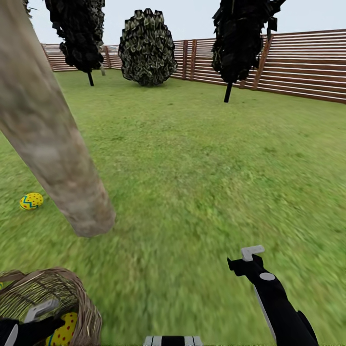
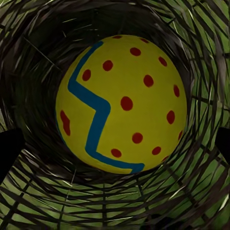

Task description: Take the three Easter eggs out of the wicker basket on the lawn in the garden, then place them on the lawn next to a single tree (choose any tree) so that all three eggs are next to the same tree and none are left in the basket.

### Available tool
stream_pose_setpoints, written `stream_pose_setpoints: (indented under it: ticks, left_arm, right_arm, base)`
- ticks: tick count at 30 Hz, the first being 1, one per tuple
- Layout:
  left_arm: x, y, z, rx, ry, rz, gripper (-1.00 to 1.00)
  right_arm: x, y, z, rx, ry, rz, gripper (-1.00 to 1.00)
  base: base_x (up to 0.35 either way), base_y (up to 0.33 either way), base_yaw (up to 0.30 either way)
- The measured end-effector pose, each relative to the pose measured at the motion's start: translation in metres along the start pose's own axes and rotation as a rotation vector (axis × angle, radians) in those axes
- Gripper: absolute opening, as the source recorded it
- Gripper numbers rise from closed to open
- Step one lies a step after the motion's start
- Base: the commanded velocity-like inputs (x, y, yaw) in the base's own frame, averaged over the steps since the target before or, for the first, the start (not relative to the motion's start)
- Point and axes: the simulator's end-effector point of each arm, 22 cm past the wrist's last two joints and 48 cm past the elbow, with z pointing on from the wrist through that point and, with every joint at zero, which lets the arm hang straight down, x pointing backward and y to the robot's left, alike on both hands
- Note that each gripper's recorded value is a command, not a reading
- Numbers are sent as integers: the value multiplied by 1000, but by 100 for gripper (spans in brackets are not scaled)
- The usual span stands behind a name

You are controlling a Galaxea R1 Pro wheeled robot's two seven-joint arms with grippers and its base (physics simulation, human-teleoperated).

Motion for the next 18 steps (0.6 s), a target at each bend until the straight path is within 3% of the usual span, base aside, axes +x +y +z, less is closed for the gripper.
stream_pose_setpoints:
  ticks: [9, 18]
  left_arm:
    - [2, 2, 3, -6, 6, 0, 100]
    - [2, 1, 3, -3, 5, 0, 100]
  right_arm:
    - [6, 3, 4, -3, 13, -1, 100]
    - [7, 4, 4, -5, 14, -2, 100]
  base:
    - [4, 0, 0]
    - [142, 0, 0]
